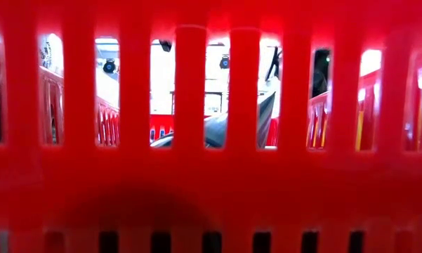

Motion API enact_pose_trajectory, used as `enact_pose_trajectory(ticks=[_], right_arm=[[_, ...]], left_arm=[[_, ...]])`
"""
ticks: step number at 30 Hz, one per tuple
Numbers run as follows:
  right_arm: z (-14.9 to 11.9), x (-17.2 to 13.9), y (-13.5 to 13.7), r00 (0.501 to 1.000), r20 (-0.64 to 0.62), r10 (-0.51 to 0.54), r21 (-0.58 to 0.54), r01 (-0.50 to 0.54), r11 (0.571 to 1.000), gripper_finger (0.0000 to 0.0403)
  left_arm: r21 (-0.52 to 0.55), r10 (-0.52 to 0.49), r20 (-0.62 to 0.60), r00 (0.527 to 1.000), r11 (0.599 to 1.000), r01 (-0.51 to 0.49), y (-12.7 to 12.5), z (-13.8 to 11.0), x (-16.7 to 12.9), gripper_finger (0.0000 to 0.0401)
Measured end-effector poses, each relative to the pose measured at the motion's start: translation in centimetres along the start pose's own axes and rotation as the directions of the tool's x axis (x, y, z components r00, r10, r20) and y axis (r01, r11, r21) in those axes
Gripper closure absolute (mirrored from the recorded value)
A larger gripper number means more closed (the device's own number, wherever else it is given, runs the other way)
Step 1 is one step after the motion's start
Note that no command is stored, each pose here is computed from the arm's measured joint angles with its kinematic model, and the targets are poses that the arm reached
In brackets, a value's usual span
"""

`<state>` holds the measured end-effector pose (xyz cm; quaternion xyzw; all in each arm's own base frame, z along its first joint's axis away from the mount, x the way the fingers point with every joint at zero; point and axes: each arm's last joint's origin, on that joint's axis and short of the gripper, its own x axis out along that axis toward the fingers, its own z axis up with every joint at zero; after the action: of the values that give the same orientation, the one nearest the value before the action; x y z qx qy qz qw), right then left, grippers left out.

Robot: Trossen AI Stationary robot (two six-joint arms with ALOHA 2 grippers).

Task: Pick & Place Travel size toiletries
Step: Put the green shampoo into the green bin

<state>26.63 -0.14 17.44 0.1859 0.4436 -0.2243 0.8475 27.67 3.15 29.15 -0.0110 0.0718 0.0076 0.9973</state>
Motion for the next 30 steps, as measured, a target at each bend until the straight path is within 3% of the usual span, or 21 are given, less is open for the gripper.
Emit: enact_pose_trajectory(ticks=[12, 19, 26, 30], right_arm=[[1.4, -4.1, -0.2, 0.981, 0.150, 0.121, -0.090, -0.108, 0.990, 0.0351], [3.1, -5.7, 0.5, 0.913, 0.342, 0.221, -0.196, -0.161, 0.967, 0.0366], [3.9, -6.2, 1.1, 0.858, 0.403, 0.319, -0.279, -0.217, 0.936, 0.0367], [3.8, -6.2, 1.1, 0.857, 0.392, 0.334, -0.286, -0.231, 0.930, 0.0367]], left_arm=[[0.000, 0.000, 0.000, 1.000, 1.000, 0.000, 0.0, 0.0, 0.0, 0.0268], [-0.003, -0.001, -0.024, 1.000, 1.000, 0.001, 0.0, -0.2, 0.0, 0.0268], [-0.014, 0.001, -0.126, 0.992, 1.000, -0.002, 0.0, -1.2, -0.1, 0.0268], [-0.003, 0.085, -0.227, 0.970, 0.996, -0.088, 0.2, -2.2, -0.3, 0.0268]])
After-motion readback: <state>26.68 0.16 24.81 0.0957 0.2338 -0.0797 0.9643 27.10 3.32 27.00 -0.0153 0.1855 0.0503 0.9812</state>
